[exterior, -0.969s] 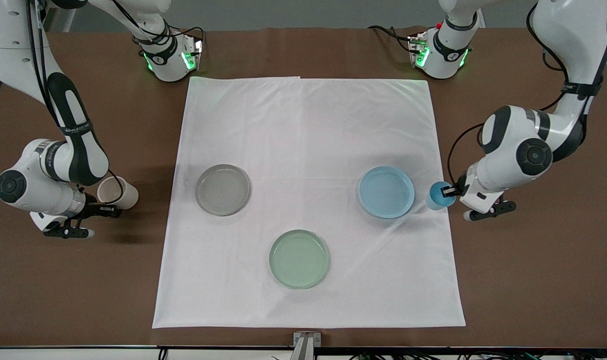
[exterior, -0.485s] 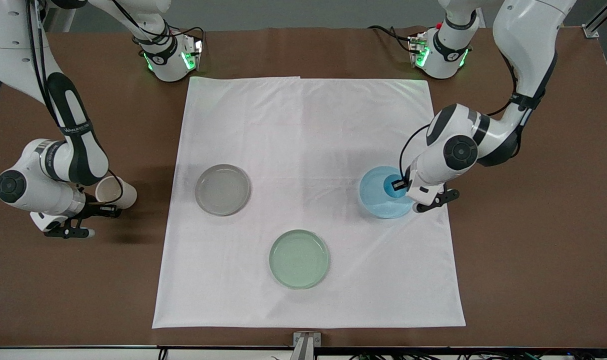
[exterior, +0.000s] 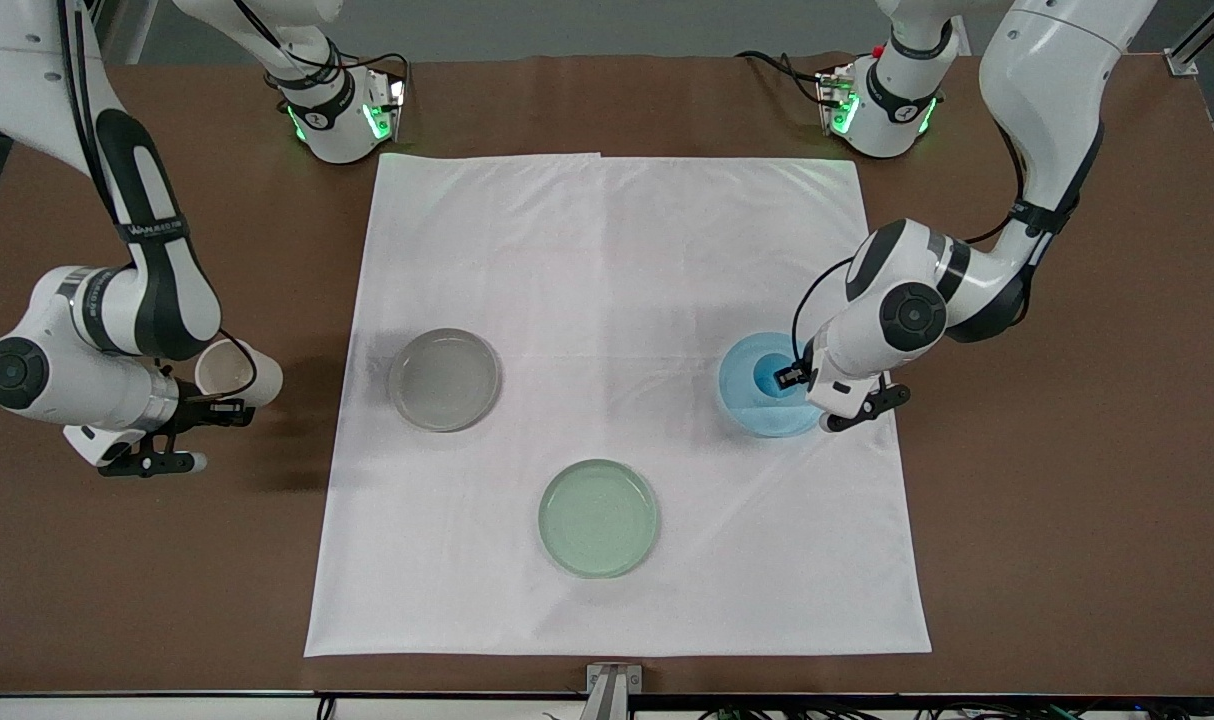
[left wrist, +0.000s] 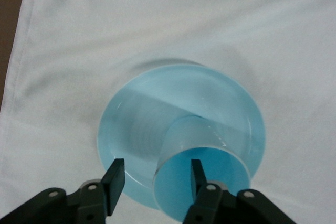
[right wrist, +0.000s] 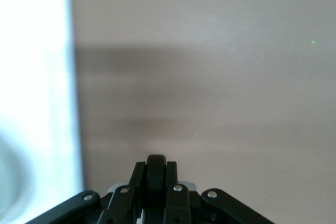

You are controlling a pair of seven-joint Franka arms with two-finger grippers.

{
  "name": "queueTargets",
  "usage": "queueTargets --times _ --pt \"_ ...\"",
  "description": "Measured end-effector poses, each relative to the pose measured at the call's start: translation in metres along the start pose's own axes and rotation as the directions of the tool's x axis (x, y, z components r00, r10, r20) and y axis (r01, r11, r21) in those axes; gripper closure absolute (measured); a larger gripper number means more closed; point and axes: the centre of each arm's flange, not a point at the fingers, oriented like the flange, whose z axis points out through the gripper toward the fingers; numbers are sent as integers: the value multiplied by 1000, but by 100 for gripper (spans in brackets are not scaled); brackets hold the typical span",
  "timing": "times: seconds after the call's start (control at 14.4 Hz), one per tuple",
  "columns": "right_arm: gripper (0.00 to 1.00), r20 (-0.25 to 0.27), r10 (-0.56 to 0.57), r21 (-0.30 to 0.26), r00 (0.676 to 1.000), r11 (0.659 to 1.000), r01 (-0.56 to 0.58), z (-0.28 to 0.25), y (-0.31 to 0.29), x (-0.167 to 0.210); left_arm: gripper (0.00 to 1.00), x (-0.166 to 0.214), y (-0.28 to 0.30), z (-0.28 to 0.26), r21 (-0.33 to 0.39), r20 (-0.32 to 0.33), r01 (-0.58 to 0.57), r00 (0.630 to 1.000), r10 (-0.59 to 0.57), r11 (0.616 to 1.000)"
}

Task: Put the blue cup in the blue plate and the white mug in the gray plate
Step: 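Release the cup and withdraw the left gripper while the right gripper lowers the mug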

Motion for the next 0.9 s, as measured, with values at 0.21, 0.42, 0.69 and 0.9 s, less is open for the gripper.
queueTargets --times 0.21,0.42,0.69,0.9 --pt "81 10 -8 -11 1000 1000 8 -51 -74 -8 5 25 0 -35 -49 -58 18 998 -21 999" --pt "81 14 54 -34 998 998 -53 -46 -174 -16 0 62 -26 -95 -81 -138 29 990 -40 996" --pt "81 -33 108 -43 994 993 -109 -14 -284 -29 0 89 -71 -188 6 -114 -28 993 29 1000" --pt "81 -54 120 -33 991 992 -122 28 -292 -17 0 84 -90 -239 132 -118 -91 987 107 987"
